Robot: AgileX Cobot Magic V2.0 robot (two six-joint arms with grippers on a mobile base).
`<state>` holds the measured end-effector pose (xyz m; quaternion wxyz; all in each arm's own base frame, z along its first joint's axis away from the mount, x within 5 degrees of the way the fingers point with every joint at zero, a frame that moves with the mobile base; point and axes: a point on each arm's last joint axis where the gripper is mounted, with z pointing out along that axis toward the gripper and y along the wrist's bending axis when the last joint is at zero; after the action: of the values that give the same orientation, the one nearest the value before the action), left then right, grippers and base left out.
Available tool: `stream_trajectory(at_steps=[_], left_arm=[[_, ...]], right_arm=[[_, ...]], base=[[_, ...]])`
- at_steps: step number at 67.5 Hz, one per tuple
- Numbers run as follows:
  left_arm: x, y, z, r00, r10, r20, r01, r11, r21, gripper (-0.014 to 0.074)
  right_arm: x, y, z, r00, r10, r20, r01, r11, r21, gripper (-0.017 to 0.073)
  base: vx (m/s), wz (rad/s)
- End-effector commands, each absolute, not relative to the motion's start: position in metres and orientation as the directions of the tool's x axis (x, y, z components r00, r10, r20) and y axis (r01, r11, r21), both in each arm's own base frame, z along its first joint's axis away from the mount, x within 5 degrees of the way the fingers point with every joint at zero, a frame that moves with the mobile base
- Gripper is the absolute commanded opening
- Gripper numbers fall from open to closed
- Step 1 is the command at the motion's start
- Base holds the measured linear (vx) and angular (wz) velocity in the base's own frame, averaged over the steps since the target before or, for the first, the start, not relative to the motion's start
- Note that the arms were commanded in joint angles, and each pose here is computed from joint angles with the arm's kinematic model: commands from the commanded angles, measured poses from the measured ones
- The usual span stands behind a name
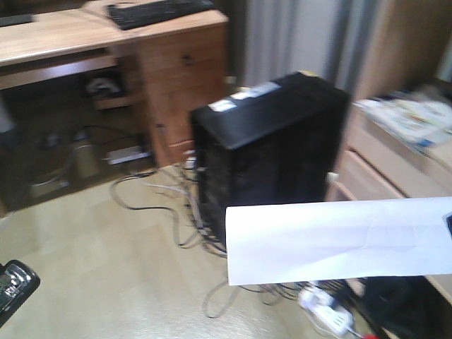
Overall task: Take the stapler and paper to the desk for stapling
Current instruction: 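Drive the base away from the shelf holding stapler and paper, then drive the base up to the wooden desk with the monitor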
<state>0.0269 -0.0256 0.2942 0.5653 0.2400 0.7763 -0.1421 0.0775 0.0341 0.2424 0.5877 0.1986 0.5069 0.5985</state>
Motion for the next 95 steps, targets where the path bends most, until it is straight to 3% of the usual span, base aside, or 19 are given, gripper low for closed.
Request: stream_trajectory(at_steps=[1,39,95], left_arm=[[0.0293,-0.0259,0.3138,-0.141,0.13,-0.981,0.517,0.855,0.039,-0.0007],[0.0293,-0.026,0.3138,-0.141,0.13,-0.981,0.517,0.855,0.039,-0.0007],[0.0293,-0.026,0.3138,-0.141,0.13,-0.981,0.517,0.855,0.039,-0.0007]], right_arm=[[0.0761,0.0344,0.2531,-0.216,0.909,-0.357,-0.564,0.183,0.805,-0.0008],[0.0761,0.0344,0.2531,-0.216,0.909,-0.357,-0.564,0.183,0.805,-0.0008],[0.0761,0.0344,0.2531,-0.216,0.909,-0.357,-0.564,0.183,0.805,-0.0008]], base=[[0.15,0.74],[0.14,0.58],[0.19,0.12]])
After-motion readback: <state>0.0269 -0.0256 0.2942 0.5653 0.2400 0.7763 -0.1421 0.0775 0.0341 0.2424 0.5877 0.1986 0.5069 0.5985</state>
